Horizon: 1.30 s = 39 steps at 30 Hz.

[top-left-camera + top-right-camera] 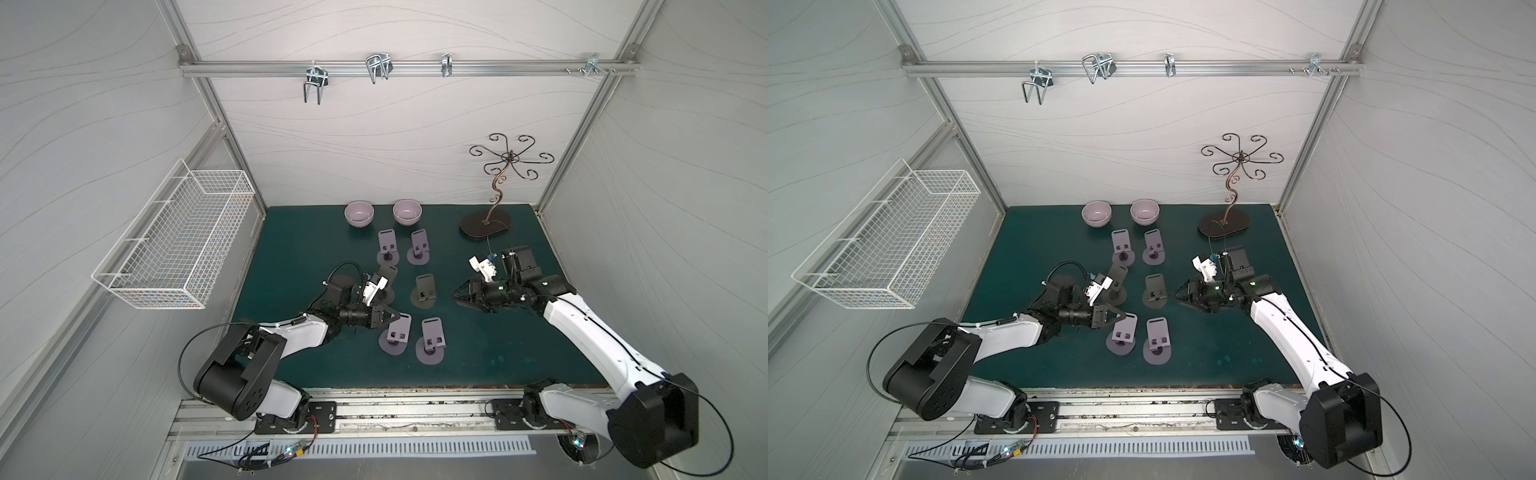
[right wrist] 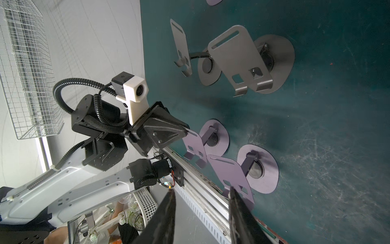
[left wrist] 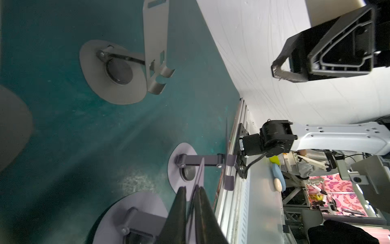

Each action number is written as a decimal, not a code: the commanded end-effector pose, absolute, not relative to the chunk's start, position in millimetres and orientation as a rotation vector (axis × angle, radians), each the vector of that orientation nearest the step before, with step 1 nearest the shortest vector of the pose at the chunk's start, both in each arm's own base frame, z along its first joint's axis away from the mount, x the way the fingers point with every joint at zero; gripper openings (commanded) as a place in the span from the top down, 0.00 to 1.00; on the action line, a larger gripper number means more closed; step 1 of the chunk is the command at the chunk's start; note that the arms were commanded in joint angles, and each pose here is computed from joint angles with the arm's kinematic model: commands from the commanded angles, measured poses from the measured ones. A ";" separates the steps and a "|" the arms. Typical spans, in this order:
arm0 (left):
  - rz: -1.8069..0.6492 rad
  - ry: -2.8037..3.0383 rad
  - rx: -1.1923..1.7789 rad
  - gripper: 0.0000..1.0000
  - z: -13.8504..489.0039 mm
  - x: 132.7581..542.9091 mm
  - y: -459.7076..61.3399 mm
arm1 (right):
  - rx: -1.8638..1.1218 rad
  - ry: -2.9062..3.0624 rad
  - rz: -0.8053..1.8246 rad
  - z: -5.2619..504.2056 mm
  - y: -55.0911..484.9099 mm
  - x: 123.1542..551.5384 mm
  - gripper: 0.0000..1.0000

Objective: Open the phone stand
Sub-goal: Place the phone stand at the center of the board, then reset both arms

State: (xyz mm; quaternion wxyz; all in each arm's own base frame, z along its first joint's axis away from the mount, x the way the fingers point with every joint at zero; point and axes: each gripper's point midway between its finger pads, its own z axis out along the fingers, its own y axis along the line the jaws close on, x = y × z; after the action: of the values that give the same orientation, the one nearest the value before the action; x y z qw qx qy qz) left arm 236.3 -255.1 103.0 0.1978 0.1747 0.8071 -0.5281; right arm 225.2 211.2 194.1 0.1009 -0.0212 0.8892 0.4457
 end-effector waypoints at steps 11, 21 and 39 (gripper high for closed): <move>-1.323 2.172 0.365 0.59 141.1 241.3 -235.4 | -0.135 2.577 1.360 204.9 212.4 217.9 0.59; -0.953 2.338 0.031 0.30 171.1 261.4 -187.6 | -0.142 2.445 1.053 246.3 169.4 225.4 0.58; -0.199 2.267 -0.142 0.03 126.4 349.7 -21.2 | -0.099 1.966 0.133 225.9 77.2 270.1 0.01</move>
State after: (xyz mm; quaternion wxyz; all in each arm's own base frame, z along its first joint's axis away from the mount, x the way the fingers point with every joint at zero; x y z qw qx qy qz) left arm 333.1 -39.7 119.4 0.3413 -0.1017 0.9251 -0.1319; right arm 247.2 97.0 198.1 0.4525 -0.0545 0.8817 0.1218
